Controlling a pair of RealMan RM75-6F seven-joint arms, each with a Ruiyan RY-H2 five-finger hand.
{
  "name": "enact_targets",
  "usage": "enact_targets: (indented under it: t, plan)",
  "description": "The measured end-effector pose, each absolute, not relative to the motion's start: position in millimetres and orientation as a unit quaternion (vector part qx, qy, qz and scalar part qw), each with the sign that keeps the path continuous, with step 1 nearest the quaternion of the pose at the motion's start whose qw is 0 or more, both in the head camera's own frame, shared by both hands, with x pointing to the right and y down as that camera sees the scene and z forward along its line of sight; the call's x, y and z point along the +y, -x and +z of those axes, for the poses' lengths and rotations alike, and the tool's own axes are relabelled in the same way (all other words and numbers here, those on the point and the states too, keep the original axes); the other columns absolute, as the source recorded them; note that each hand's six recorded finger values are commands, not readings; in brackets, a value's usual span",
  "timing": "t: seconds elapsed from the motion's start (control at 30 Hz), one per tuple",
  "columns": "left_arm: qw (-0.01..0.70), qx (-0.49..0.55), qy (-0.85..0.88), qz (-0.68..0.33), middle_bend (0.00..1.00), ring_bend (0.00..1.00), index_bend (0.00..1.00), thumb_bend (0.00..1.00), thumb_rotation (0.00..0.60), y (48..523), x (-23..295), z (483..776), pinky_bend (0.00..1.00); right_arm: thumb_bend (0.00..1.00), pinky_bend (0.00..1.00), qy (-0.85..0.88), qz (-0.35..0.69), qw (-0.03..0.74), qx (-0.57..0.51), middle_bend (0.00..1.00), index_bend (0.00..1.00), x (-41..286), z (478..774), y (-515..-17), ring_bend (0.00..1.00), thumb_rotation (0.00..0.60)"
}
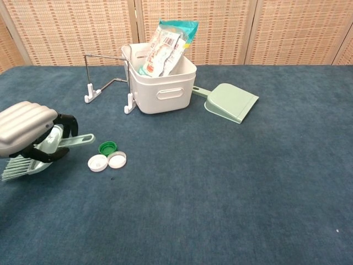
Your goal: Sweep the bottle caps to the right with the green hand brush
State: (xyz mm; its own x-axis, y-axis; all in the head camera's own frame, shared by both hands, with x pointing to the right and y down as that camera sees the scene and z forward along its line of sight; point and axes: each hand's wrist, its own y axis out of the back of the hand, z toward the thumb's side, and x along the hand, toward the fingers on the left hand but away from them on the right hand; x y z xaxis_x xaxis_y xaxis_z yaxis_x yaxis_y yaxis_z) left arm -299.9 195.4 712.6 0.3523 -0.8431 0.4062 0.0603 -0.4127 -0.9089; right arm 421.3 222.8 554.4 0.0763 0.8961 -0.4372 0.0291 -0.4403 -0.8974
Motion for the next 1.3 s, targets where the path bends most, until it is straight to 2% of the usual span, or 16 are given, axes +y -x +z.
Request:
enact_targets:
  t: [0.23, 0.43, 0.7, 0.97, 1.3]
  plan:
    - [0.355, 0.393, 0.740, -0.413, 0.94, 0.78, 0.78, 0.69, 0.600, 298, 182, 700, 0.89, 0.22, 0.00, 0.629, 0.572, 0.378, -0.367, 0.00, 0.00, 223, 555, -420, 0.00, 0.600]
    - [0.281, 0.450, 0.775, -0.343, 0.94, 0.78, 0.78, 0.69, 0.600, 302, 175, 700, 0.89, 0.22, 0.00, 0.628, 0.573, 0.379, -0.367, 0.00, 0.00, 224, 555, -420, 0.00, 0.600]
    - [0.279, 0.462, 0.783, -0.309, 0.94, 0.78, 0.78, 0.69, 0.600, 298, 179, 716, 0.89, 0.22, 0.00, 0.627, 0.572, 0.379, -0.368, 0.00, 0.00, 224, 554, -420, 0.00, 0.600]
    - [0.259, 0.458, 0.803, -0.281, 0.94, 0.78, 0.78, 0.69, 0.600, 270, 191, 730, 0.89, 0.22, 0.00, 0.625, 0.570, 0.380, -0.374, 0.00, 0.00, 223, 550, -422, 0.00, 0.600]
    - [0.242, 0.449, 0.819, -0.263, 0.94, 0.78, 0.78, 0.69, 0.600, 241, 191, 737, 0.89, 0.22, 0.00, 0.627, 0.569, 0.378, -0.375, 0.00, 0.00, 223, 550, -423, 0.00, 0.600]
